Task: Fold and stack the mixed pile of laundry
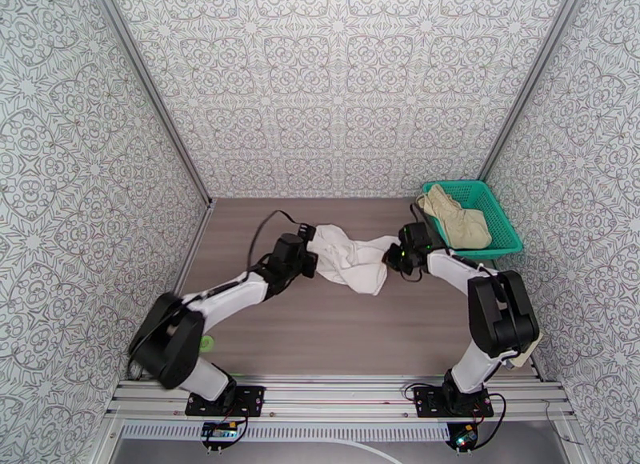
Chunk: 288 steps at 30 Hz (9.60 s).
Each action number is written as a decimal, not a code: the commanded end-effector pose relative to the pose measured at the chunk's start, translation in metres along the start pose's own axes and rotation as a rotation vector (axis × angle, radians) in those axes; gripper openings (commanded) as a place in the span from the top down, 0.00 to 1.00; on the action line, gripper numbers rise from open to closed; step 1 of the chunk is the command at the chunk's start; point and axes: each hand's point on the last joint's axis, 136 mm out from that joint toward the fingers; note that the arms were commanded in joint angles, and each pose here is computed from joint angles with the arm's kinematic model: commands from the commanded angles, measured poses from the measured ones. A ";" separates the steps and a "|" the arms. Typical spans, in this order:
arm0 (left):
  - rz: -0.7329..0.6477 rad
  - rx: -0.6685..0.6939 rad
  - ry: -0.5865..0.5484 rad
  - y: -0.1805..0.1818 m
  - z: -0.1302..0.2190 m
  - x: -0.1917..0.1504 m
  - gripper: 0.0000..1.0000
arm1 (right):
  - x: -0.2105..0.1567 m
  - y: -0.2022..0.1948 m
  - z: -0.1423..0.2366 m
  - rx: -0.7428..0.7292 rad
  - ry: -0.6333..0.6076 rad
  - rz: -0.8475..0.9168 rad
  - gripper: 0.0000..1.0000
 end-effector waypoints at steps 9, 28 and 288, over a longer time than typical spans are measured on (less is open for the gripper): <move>-0.284 -0.131 -0.539 -0.080 0.252 0.184 1.00 | 0.064 0.106 0.242 0.061 -0.424 0.297 1.00; -0.176 0.028 -0.422 0.015 0.165 0.287 1.00 | 0.166 0.188 0.209 0.208 -0.391 0.334 1.00; 0.878 0.317 0.262 0.106 0.060 -0.172 1.00 | -0.041 -0.127 0.008 -0.207 0.024 -0.210 0.90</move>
Point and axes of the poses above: each hand's point on the last joint's axis, 136 mm out from that joint toward the fingers, its own z axis back along the fingers, its own y axis along the line the jaws close on, x = y × z, and after that the axes turned 4 degrees about z, right-handed
